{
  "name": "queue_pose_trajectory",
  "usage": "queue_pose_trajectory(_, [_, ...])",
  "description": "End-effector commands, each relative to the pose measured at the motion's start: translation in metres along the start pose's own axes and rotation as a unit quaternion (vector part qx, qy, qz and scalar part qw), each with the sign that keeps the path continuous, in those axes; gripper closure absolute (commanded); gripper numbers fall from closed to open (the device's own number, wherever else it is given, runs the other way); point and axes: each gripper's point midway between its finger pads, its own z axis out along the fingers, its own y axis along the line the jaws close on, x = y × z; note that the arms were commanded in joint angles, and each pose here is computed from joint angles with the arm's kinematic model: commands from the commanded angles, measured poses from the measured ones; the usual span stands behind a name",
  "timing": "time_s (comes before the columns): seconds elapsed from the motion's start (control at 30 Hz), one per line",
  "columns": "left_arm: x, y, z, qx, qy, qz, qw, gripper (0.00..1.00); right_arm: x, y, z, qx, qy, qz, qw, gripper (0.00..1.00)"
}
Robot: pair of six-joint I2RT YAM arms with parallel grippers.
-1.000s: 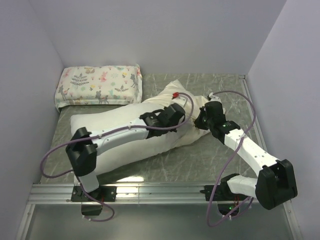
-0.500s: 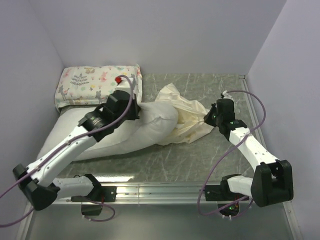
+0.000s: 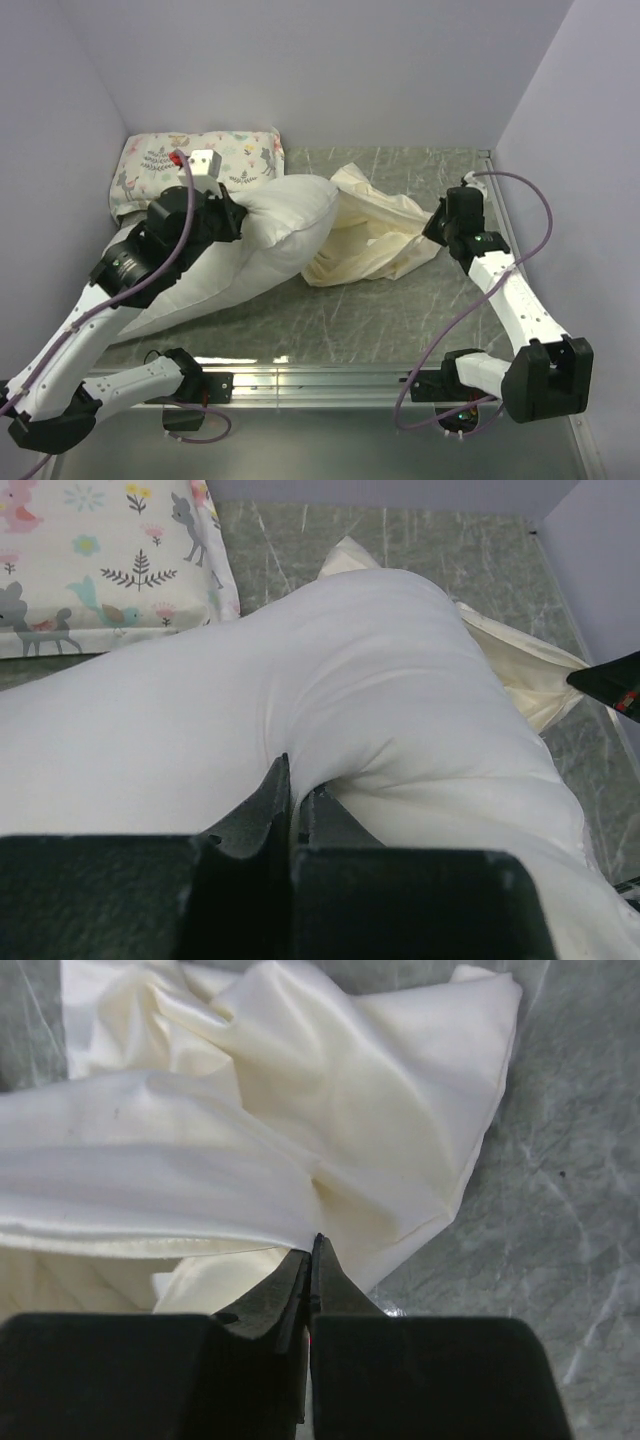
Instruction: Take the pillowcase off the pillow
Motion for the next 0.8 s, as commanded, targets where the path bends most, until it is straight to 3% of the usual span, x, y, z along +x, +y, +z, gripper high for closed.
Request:
queue_pose_trajectory(0.0, [-0.073, -0.014, -0.040, 0.044, -0.114, -0.051, 0.991, 1.00, -0.059, 0.000, -0.027, 0.013, -0.072, 0.026, 0.997, 1.00])
queue_pose_trajectory(0.23, [-0.083, -0.018, -0.062, 0.073, -0.131, -0.057, 0.987, 1.00, -0.124, -0.010, -0.068, 0.011, -0.130, 0.068, 0.989, 1.00])
queue_pose_trajectory(0.43, [-0.087, -0.020, -0.069, 0.086, -0.137, -0.057, 0.985, 1.00, -0.137, -0.014, -0.077, 0.004, -0.132, 0.085, 0.988, 1.00])
queue_pose_trajectory(0.77, [-0.045, -0.033, 0.004, 0.073, -0.081, -0.044, 0.993, 1.00, -0.179, -0.006, -0.156, -0.006, -0.226, 0.089, 0.970, 1.00])
